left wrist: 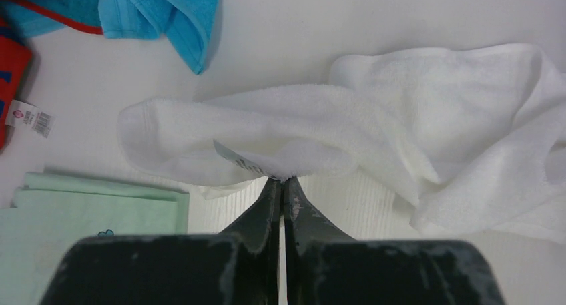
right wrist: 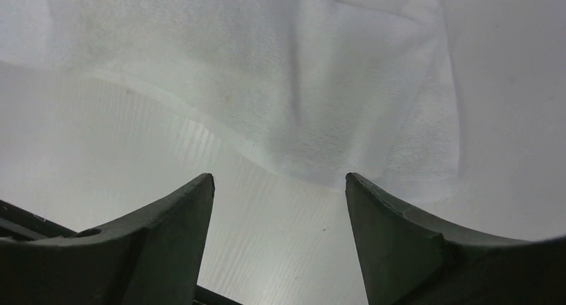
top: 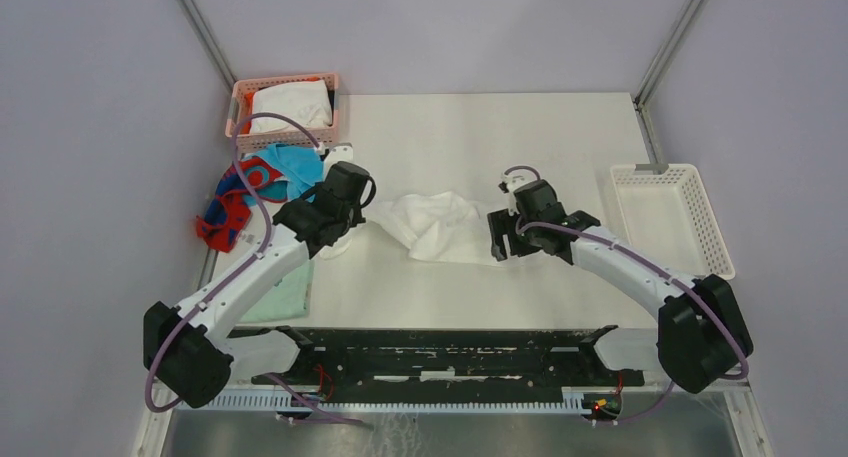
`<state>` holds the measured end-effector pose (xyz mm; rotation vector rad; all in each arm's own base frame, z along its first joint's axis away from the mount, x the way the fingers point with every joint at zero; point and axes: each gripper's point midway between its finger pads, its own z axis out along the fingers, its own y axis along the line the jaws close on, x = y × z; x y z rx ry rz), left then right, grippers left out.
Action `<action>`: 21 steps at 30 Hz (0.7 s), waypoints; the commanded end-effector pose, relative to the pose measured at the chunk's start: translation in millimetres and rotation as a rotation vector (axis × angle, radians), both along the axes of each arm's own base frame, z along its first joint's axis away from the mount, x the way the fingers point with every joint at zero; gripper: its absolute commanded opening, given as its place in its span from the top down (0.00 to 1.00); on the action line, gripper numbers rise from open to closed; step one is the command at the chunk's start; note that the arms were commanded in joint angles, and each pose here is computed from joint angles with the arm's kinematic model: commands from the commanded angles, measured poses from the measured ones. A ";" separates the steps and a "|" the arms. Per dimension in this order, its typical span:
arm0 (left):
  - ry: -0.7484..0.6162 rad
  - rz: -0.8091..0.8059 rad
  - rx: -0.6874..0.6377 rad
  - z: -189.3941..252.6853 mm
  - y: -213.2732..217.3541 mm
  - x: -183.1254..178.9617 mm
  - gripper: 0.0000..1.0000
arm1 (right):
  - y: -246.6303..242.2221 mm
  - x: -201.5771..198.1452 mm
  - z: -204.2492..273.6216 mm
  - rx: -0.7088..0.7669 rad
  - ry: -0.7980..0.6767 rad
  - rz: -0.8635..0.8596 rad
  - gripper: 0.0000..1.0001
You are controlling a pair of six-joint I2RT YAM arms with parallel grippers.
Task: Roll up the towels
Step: Flatten out the towel at the center of the board.
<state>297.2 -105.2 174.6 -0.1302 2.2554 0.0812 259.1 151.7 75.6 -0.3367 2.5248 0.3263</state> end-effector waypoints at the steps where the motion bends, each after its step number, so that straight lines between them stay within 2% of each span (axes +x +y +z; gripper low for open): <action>1: -0.019 -0.079 0.089 18.8 7.9 -0.9 0.97 | 24.2 9.2 11.9 -0.065 -0.072 0.083 0.19; 7: -0.072 -0.119 0.120 24.0 9.3 3.4 0.97 | 46.0 6.8 -5.1 -0.133 -0.047 0.155 0.19; 14: -0.075 -0.129 0.121 11.9 9.5 1.9 0.97 | 42.2 17.8 -30.7 -0.239 -0.021 0.112 0.23; 18: -0.076 -0.119 0.133 10.0 14.0 -0.6 0.97 | 41.4 20.8 -43.9 -0.267 -0.002 0.101 0.32; 21: -0.088 -0.105 0.140 12.3 18.5 -2.2 0.97 | 41.9 19.2 -47.7 -0.274 0.022 0.109 0.51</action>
